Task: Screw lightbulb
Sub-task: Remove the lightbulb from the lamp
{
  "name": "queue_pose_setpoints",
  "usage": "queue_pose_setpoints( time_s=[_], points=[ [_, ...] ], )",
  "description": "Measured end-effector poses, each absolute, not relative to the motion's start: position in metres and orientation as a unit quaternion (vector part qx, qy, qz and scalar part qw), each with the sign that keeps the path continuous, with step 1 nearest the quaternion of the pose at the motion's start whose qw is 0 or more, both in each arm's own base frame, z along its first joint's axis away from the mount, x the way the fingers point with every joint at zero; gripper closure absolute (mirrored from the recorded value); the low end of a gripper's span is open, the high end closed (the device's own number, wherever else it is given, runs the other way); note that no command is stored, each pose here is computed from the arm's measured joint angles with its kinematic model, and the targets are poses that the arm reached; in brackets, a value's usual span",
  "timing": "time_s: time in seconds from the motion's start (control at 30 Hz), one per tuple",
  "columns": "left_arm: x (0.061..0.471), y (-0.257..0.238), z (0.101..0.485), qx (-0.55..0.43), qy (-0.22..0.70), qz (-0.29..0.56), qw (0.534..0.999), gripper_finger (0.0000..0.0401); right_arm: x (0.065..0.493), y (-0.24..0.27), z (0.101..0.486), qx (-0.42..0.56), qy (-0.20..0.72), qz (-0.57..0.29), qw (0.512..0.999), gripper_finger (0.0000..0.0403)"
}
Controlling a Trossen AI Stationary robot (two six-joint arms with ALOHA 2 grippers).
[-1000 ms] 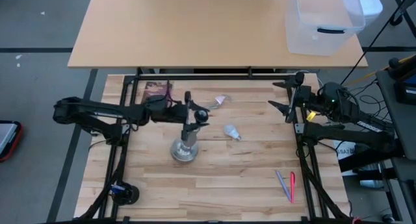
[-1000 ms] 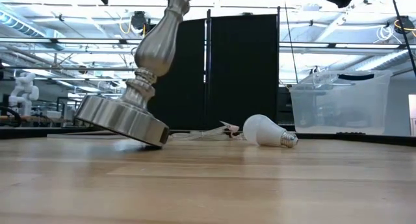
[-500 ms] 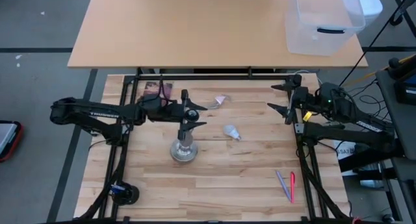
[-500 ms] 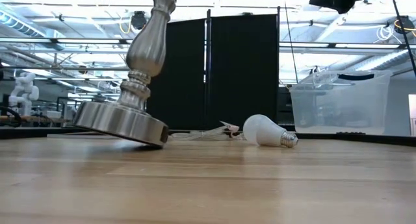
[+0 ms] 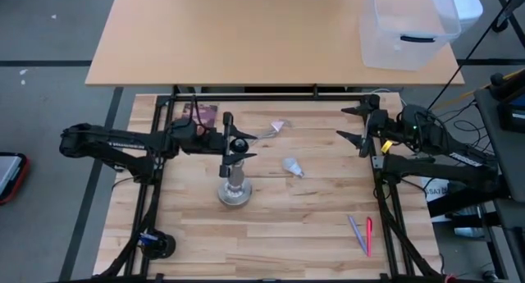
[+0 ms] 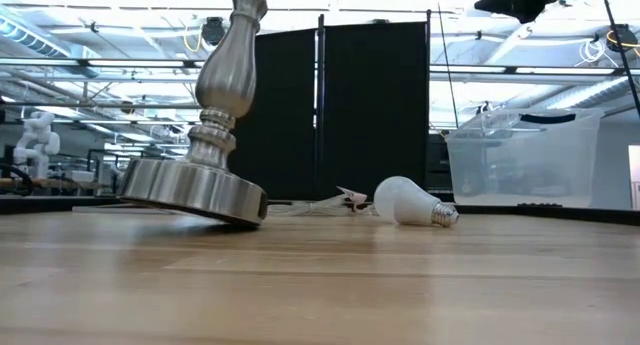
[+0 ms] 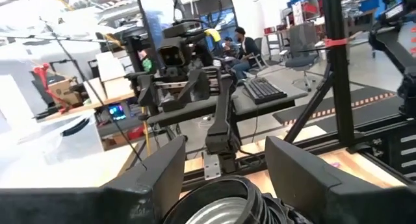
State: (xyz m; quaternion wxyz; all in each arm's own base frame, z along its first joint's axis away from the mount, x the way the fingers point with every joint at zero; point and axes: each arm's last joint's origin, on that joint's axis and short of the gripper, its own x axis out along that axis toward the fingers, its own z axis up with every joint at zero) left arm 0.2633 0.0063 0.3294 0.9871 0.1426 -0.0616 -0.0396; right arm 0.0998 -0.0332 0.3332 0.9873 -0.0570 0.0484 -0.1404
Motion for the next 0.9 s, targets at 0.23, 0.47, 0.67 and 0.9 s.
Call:
queue_pose_setpoints(
  time_s=[0.23,0.47,0.67,0.9],
  points=[
    [0.263,0.005,0.324,0.099,-0.024,-0.034,0.994,0.017,0.1,-0.033,0.333,-0.043,0.048,-0.139,0.988,0.0069],
    [0.263,0.002,0.313,0.066,0.033,-0.038,0.997,0.0148,0.1,-0.033,0.333,-0.04,0.049,-0.14,0.988,0.0069],
    [0.264,-0.006,0.316,0.098,0.014,-0.042,0.994,0.019,0.101,-0.034,0.332,-0.037,0.052,-0.14,0.988,0.0069],
    [0.264,-0.013,0.316,0.133,0.006,-0.052,0.99,0.0197,0.103,-0.034,0.332,-0.034,0.053,-0.14,0.988,0.0069]
  ],
)
